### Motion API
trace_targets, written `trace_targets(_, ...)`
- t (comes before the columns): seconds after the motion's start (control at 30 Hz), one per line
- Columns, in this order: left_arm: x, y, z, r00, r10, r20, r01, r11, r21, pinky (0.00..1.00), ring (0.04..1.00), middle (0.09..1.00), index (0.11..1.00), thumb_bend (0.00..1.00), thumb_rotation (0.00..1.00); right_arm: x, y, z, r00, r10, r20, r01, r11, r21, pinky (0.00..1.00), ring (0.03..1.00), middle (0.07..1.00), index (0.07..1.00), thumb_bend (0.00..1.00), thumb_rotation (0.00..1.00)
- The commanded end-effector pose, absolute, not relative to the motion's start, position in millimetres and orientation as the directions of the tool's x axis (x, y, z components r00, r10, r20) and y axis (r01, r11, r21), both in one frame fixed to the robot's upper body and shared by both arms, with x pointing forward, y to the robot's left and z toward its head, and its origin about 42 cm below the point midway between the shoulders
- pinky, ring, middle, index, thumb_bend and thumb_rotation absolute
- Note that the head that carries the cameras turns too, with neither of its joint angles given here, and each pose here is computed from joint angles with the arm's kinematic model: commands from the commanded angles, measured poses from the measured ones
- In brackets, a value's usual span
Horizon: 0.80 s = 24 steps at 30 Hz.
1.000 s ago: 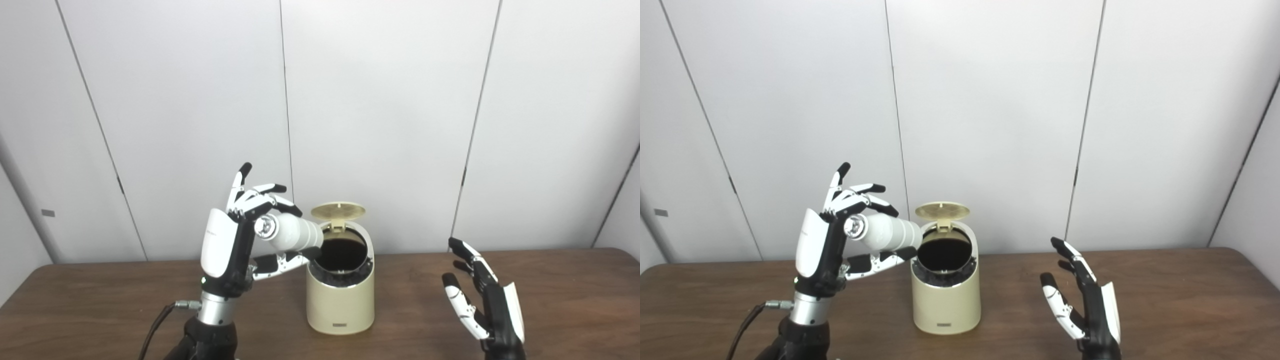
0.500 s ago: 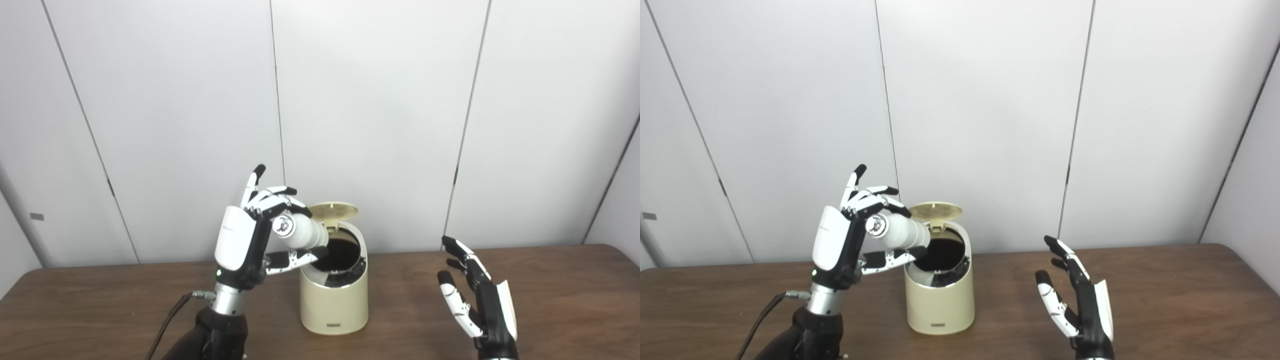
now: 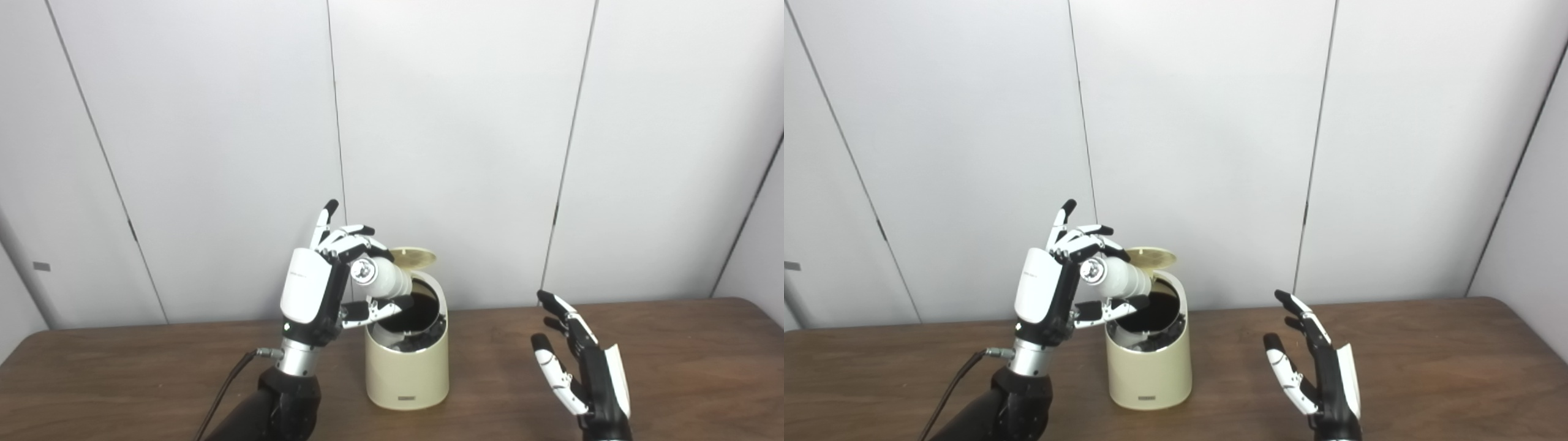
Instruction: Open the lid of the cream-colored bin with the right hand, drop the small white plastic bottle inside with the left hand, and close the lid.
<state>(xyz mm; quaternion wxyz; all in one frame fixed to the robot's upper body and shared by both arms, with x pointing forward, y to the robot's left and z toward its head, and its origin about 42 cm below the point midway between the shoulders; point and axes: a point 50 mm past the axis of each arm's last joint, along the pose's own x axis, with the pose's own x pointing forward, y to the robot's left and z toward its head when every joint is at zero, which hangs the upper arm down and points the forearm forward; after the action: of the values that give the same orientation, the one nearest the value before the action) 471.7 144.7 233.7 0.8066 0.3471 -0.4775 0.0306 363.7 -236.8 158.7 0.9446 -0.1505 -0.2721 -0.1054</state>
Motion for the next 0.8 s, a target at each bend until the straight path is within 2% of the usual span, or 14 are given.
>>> trace_targets(0.0, 481, 140, 265, 0.467, -0.275, 0.840, -0.404, 0.779, 0.480, 1.00, 0.699, 0.474, 0.489, 0.52, 0.00, 366, -230, 171, 0.796, -0.103, 0.597, 0.277, 0.938, -0.207, 0.78, 0.854, 0.842, 0.809, 0.22, 0.68)
trace_targets(0.33, 477, 144, 262, 0.485, -0.285, 0.827, -0.375, 0.786, 0.491, 1.00, 0.680, 0.484, 0.476, 0.52, 0.00, 368, -233, 169, 0.801, -0.100, 0.591, 0.270, 0.940, -0.207, 0.79, 0.862, 0.851, 0.823, 0.23, 0.69)
trace_targets(0.53, 477, 149, 260, 0.502, -0.306, 0.809, -0.361, 0.776, 0.518, 1.00, 0.691, 0.482, 0.502, 0.52, 0.00, 368, -233, 169, 0.800, -0.099, 0.592, 0.269, 0.941, -0.207, 0.78, 0.857, 0.847, 0.819, 0.24, 0.67)
trace_targets(0.6, 476, 150, 260, 0.513, -0.308, 0.801, -0.350, 0.777, 0.523, 1.00, 0.706, 0.519, 0.492, 0.52, 0.06, 367, -232, 171, 0.799, -0.097, 0.594, 0.267, 0.942, -0.205, 0.77, 0.854, 0.847, 0.816, 0.24, 0.68)
trace_targets(0.77, 474, 151, 261, 0.527, -0.313, 0.790, -0.333, 0.779, 0.532, 1.00, 0.726, 0.527, 0.489, 0.52, 0.08, 366, -230, 173, 0.798, -0.095, 0.595, 0.262, 0.944, -0.202, 0.78, 0.860, 0.850, 0.813, 0.23, 0.66)
